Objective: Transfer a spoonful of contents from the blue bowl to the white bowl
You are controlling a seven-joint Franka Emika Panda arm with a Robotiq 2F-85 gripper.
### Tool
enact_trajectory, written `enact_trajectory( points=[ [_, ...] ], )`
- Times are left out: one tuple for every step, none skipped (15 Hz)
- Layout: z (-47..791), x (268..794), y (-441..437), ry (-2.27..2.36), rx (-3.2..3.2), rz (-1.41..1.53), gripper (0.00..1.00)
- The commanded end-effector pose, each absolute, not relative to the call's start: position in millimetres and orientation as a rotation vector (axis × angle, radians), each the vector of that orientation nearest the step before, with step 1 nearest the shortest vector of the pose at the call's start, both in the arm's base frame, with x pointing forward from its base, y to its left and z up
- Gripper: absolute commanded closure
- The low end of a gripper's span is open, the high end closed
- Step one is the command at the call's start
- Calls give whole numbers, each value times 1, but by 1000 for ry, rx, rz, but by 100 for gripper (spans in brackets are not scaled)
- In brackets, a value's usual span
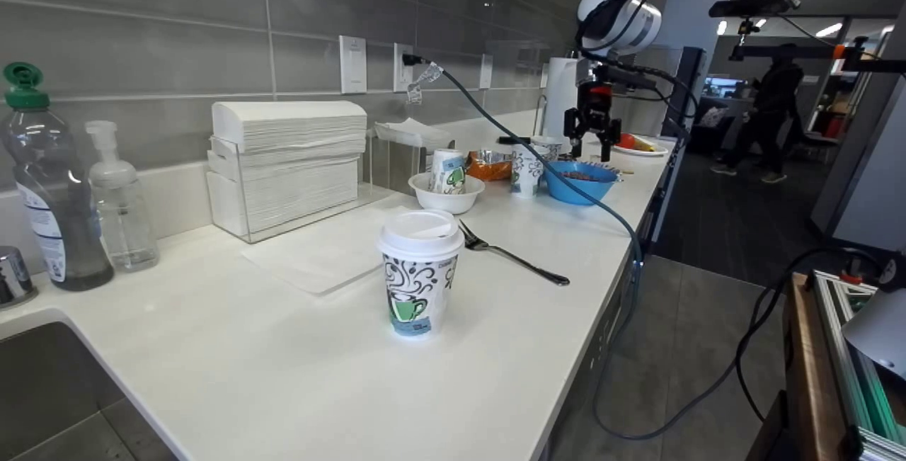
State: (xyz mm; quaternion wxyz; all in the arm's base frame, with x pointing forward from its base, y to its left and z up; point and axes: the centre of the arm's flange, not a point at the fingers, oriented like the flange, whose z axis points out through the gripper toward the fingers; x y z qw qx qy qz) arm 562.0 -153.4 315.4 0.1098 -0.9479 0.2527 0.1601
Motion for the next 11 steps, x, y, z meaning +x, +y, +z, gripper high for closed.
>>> enact_trajectory(
  points=[
    [343, 513, -153, 693, -2945, 424, 0],
    [350, 504, -156, 642, -2978, 407, 0],
    [356, 496, -158, 580, -3005, 389, 0],
    [364, 488, -158, 504, -3040, 324, 0],
    [374, 481, -155, 469, -3066, 263, 0],
    [383, 475, -154, 432, -3090, 195, 0],
    [369, 510, -163, 514, -3045, 309, 0],
    [376, 505, -162, 507, -3050, 283, 0],
    [379, 505, -162, 508, -3050, 274, 0],
    [379, 505, -162, 508, -3050, 275, 0],
    [377, 506, -162, 508, -3050, 282, 0]
  ],
)
